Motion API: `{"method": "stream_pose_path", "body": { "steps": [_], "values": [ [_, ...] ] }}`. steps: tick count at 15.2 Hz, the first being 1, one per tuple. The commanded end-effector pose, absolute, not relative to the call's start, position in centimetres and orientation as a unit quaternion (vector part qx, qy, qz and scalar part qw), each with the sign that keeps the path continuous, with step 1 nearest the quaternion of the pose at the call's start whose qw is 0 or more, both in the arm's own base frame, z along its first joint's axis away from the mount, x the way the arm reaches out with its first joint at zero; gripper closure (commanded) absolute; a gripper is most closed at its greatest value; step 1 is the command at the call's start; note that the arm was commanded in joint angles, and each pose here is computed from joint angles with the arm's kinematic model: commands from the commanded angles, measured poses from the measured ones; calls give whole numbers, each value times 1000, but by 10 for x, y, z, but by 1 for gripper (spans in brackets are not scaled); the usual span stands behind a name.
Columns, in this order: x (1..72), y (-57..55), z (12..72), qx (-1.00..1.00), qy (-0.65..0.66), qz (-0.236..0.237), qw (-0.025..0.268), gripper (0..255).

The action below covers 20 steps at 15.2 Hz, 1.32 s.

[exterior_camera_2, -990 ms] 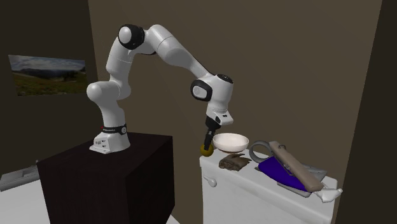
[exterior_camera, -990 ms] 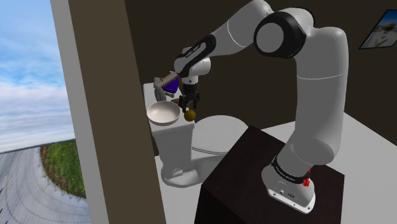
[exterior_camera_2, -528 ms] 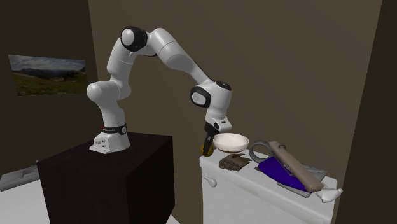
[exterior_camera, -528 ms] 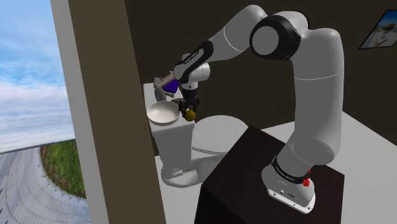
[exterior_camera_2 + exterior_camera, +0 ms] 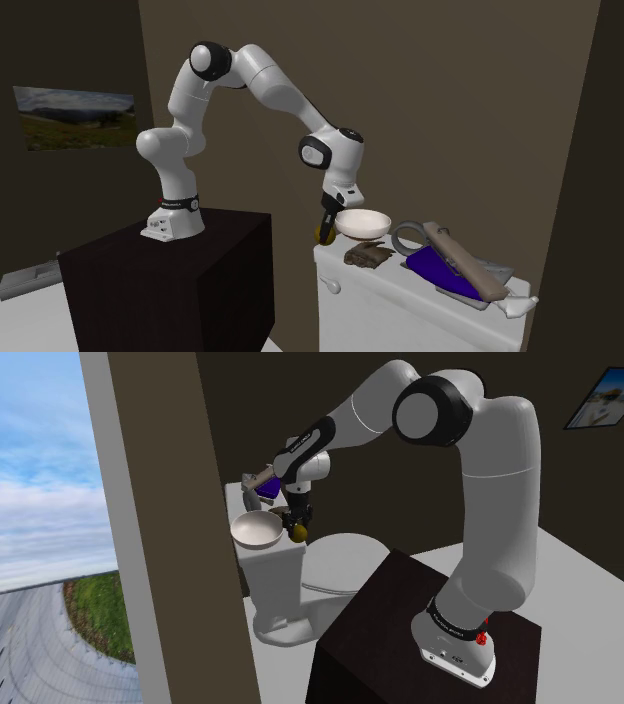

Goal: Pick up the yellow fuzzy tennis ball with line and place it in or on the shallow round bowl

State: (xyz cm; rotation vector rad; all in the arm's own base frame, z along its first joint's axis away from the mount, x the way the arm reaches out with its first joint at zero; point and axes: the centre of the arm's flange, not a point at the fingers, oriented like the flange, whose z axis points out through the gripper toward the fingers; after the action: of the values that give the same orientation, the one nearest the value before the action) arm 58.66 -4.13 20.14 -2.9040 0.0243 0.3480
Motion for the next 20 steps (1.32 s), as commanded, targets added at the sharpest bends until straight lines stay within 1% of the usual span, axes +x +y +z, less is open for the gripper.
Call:
{"method": "stream_pose_path", "body": {
  "steps": [1,8,20],
  "values": [
    [587,-41,201,-987,8,118,108,255],
    [587,-41,201,-987,8,118,108,255],
    [587,-41,265,-987,8,118,108,255]
  ]
}}
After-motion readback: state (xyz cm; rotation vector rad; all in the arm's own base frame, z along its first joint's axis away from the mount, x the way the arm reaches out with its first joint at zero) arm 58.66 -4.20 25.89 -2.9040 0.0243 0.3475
